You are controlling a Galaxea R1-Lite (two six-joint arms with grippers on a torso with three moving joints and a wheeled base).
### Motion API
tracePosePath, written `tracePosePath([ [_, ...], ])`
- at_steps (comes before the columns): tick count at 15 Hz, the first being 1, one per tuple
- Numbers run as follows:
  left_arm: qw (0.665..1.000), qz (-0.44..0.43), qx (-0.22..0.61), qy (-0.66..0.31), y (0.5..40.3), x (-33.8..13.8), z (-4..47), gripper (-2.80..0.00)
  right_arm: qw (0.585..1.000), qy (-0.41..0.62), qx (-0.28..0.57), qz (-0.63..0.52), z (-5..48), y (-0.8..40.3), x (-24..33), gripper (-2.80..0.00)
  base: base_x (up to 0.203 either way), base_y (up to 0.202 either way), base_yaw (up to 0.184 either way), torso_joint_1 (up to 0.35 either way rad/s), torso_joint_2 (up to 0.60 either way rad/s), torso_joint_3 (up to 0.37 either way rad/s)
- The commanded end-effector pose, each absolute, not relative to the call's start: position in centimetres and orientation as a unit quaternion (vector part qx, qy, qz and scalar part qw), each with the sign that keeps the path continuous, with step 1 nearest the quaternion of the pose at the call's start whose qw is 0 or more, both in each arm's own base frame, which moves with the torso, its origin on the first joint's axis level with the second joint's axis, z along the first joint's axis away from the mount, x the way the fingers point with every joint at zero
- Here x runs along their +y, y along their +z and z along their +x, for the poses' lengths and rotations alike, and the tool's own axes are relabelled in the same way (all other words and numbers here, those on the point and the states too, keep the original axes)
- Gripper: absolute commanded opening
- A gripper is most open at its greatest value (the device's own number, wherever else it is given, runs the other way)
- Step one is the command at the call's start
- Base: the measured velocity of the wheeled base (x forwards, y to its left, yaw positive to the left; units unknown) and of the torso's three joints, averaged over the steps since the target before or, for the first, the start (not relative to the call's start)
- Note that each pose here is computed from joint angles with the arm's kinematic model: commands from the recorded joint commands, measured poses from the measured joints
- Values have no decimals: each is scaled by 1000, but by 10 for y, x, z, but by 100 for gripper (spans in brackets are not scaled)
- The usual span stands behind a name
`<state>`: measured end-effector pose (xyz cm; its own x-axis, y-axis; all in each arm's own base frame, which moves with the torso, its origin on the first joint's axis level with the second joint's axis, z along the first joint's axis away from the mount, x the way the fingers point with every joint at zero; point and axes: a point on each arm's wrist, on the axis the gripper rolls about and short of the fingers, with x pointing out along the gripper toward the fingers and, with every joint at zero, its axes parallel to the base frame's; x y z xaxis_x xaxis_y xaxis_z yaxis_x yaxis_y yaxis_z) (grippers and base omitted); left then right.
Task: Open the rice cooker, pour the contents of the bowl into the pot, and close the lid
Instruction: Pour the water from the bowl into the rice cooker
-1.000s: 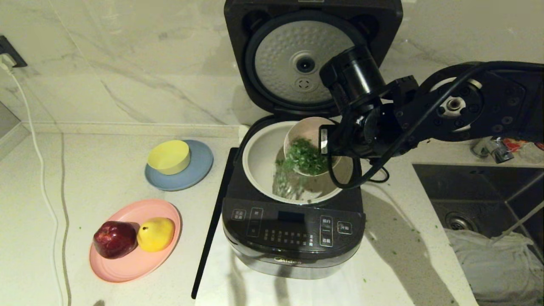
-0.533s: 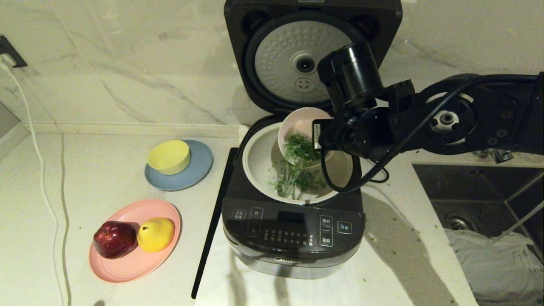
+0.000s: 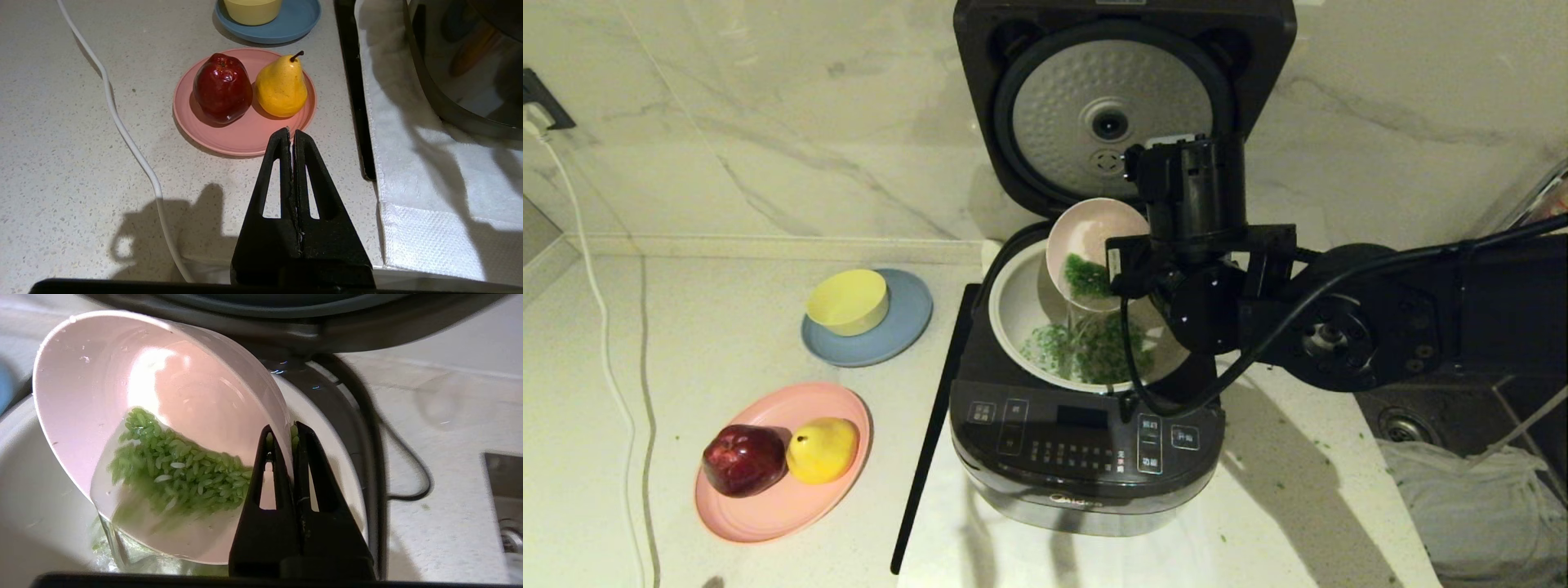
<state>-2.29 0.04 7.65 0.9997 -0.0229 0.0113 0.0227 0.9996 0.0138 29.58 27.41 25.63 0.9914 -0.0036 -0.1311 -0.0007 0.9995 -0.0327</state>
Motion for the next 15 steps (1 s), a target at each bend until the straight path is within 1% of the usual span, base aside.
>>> tracePosePath([
  [1,1000,7,-2,-11,74,0,-22,-280,999,-14,38,-22,295,249,275,-280,0,0,0,0,0,0],
  [5,1000,7,-2,-11,74,0,-22,-280,998,-23,-48,-44,296,248,277,-280,0,0,0,0,0,0],
  [7,1000,7,-2,-11,74,0,-22,-280,995,-30,-78,-61,296,245,277,-280,0,0,0,0,0,0],
  [10,1000,7,-2,-11,74,0,-22,-280,993,-27,-94,-72,291,235,284,-280,0,0,0,0,0,0],
  [15,1000,7,-2,-11,74,0,-22,-280,988,-23,-121,-91,284,232,291,-280,0,0,0,0,0,0],
])
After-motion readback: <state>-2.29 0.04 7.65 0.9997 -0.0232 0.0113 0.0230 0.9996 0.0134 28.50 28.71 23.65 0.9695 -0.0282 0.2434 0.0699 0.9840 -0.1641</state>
